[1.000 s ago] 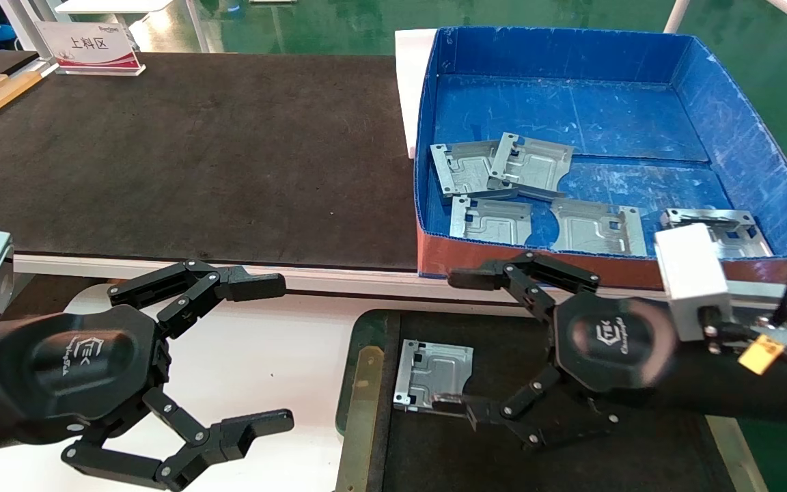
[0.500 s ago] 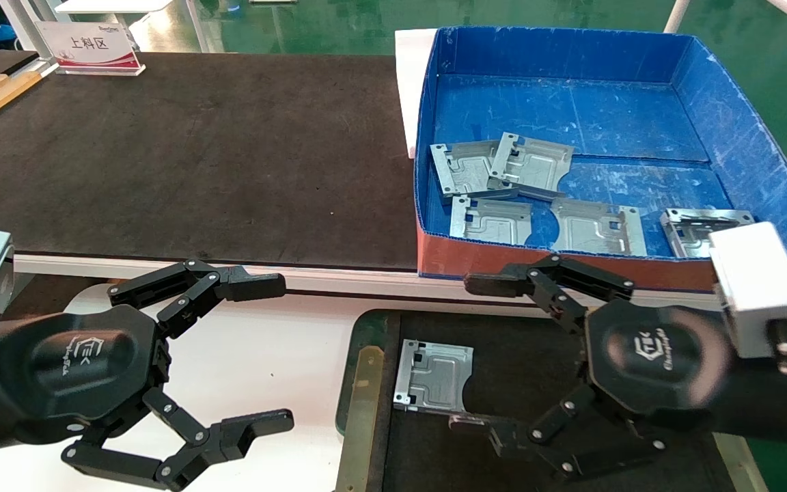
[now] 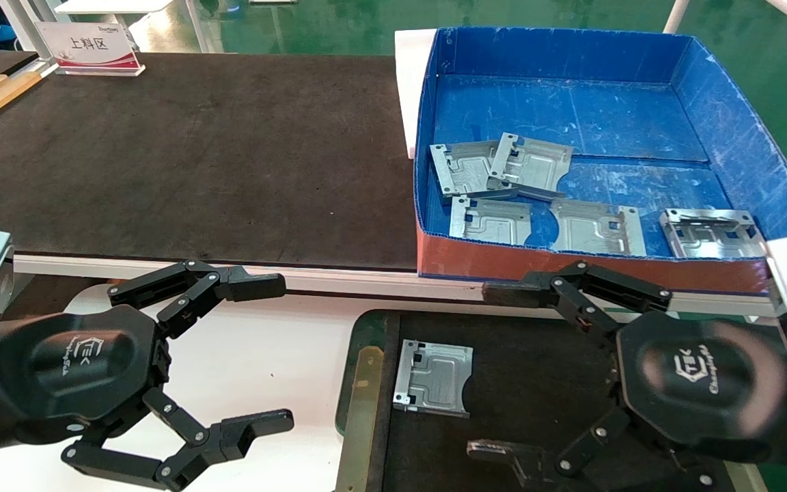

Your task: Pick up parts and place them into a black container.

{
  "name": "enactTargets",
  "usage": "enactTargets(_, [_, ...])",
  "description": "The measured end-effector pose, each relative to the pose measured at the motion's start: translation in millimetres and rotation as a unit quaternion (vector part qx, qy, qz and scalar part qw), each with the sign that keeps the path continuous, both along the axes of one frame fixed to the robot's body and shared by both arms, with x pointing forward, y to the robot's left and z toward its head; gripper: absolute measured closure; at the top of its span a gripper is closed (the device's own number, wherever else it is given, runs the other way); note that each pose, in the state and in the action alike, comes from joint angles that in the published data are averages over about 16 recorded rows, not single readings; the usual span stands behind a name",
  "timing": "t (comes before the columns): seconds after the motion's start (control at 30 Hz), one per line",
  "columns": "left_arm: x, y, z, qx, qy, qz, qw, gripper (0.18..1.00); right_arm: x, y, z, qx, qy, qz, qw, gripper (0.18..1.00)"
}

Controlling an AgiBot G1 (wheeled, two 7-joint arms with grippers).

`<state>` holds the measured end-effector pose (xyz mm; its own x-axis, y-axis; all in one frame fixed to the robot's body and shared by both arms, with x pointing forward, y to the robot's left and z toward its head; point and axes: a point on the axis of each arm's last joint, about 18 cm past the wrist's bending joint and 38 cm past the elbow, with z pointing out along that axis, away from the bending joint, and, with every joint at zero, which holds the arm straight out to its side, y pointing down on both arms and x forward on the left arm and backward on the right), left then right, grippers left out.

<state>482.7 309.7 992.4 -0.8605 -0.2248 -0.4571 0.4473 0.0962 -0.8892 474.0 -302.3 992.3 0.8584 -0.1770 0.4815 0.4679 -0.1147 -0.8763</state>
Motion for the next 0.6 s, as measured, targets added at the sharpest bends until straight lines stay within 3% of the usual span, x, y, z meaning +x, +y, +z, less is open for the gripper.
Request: enactTargets(0.6, [0.0,0.0,0.0,0.000,0.000,0.000,1.0000,0.184,0.2,-0.3,-0.2,0.000,0.000,-0.002,1.000,0.178])
